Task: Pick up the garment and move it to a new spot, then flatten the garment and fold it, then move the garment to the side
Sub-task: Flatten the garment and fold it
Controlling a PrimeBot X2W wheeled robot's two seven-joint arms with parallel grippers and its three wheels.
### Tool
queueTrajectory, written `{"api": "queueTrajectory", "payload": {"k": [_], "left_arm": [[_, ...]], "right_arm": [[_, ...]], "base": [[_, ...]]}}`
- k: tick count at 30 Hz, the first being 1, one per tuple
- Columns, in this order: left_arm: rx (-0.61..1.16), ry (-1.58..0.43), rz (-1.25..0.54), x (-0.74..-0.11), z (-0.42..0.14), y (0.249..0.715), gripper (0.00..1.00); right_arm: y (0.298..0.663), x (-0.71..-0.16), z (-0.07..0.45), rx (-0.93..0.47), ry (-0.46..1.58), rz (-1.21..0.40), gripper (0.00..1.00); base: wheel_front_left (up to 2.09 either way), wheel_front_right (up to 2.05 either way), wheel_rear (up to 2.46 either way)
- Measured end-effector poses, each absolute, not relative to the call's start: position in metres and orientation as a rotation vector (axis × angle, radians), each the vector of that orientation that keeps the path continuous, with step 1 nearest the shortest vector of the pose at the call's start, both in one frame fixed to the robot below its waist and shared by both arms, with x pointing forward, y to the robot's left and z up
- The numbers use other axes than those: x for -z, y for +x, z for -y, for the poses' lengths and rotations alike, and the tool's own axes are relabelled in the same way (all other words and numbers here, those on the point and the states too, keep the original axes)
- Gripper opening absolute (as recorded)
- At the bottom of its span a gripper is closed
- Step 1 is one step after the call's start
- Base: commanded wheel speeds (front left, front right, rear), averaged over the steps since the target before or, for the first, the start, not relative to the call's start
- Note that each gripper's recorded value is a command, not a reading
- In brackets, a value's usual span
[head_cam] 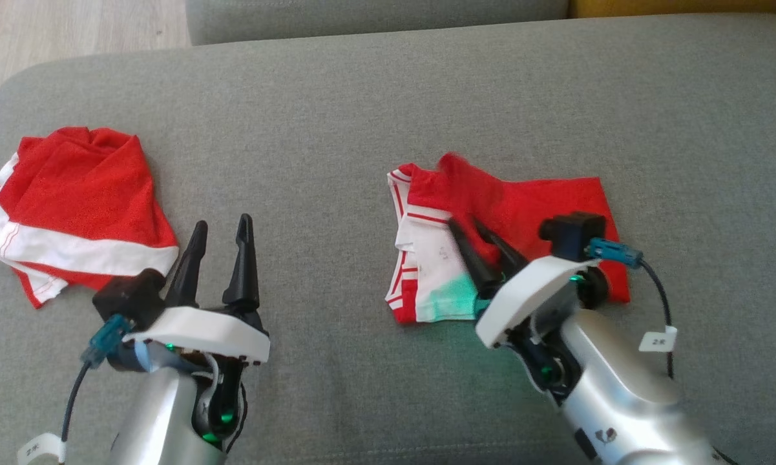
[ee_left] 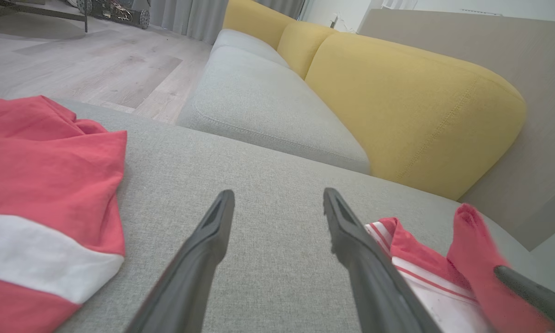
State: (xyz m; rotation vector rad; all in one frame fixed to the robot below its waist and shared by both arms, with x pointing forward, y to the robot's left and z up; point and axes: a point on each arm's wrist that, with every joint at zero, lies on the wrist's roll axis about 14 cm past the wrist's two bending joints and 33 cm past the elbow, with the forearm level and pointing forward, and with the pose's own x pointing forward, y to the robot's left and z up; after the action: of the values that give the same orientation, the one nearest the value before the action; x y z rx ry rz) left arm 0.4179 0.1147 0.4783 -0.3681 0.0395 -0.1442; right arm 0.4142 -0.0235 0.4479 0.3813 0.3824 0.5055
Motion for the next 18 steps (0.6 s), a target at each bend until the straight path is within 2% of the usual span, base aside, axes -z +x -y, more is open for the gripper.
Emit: {"api": "queueTrajectory", "payload": {"k": [9,13,18], "left_arm": [[0.155,-0.377,-0.040,-0.479,-0.110,0.421,1.00],[0.167,-0.378,-0.036,-0.481,-0.106,0.422,1.00],[0.190,-0.383,-0.023,-0.487,-0.098,0.425,1.00]], "right_arm": [[0.412,-0.464,0.002,-0.564,0.472,-0.348,1.00],[0.431,-0.477,0.023,-0.505,0.428,-0.277,1.00],[0.455,-0.493,0.068,-0.403,0.265,-0.172,1.00]], "base": [[0.00,0.00,0.00],[0.00,0.00,0.00],[0.00,0.00,0.00]]}}
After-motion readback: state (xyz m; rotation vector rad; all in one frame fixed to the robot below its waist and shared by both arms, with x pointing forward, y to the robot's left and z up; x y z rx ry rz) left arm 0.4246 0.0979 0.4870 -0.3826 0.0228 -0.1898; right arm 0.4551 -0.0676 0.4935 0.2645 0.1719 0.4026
